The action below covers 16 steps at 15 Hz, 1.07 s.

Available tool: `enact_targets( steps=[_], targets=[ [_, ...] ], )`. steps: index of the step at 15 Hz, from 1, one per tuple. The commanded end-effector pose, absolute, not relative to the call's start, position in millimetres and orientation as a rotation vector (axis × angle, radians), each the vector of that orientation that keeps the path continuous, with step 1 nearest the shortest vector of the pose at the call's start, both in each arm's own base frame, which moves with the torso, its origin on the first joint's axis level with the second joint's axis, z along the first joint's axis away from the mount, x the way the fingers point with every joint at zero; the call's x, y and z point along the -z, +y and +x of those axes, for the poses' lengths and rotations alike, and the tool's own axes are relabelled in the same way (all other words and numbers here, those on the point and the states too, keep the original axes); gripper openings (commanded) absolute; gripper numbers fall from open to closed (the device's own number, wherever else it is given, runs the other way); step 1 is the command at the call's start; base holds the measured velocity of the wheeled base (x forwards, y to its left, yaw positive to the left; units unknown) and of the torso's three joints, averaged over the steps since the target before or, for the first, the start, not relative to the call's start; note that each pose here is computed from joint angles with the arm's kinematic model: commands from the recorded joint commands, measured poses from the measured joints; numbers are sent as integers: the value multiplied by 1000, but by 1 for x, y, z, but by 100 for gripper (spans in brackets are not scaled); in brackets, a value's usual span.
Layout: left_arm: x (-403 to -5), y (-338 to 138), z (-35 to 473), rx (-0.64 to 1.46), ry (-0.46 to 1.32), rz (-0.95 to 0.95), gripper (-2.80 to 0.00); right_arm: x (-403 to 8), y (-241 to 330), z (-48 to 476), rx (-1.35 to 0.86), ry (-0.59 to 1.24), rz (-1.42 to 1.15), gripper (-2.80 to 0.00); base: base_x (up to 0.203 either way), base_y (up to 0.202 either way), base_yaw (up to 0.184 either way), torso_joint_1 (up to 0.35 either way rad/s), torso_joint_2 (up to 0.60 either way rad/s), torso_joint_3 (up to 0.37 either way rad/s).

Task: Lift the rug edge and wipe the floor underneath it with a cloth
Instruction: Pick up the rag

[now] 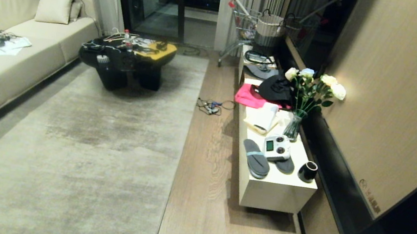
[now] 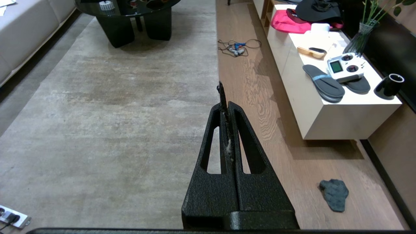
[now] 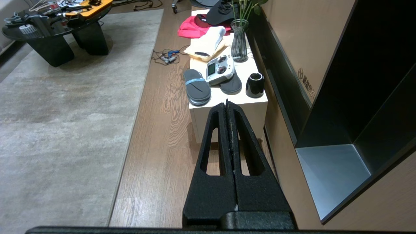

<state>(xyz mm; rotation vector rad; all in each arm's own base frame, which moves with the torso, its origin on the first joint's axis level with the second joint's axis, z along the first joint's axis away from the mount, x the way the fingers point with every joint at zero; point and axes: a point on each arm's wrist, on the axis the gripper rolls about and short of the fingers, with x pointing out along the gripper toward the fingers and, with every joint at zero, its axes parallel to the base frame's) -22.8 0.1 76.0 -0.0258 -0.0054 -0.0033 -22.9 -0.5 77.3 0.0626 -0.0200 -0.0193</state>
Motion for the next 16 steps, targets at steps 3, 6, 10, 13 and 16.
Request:
enact_targets(
  steps=[3,6,10,13,16],
  targets=[
    [-76,0,-23,3,-5,-26,-280,-77,-1,-23,20,-19,63,-280,0,0,0,0,0,0],
    [-76,0,-23,3,-5,-26,-280,-77,-1,-23,19,-19,63,-280,0,0,0,0,0,0],
    [-76,0,-23,3,-5,-26,-280,-77,-1,-23,19,-19,63,-280,0,0,0,0,0,0],
    [-76,0,-23,3,-5,-26,-280,-77,-1,-23,19,-19,64,-280,0,0,0,0,0,0],
    [-76,0,-23,3,-5,-26,-280,-77,-1,-23,19,-19,63,-280,0,0,0,0,0,0]
  ],
)
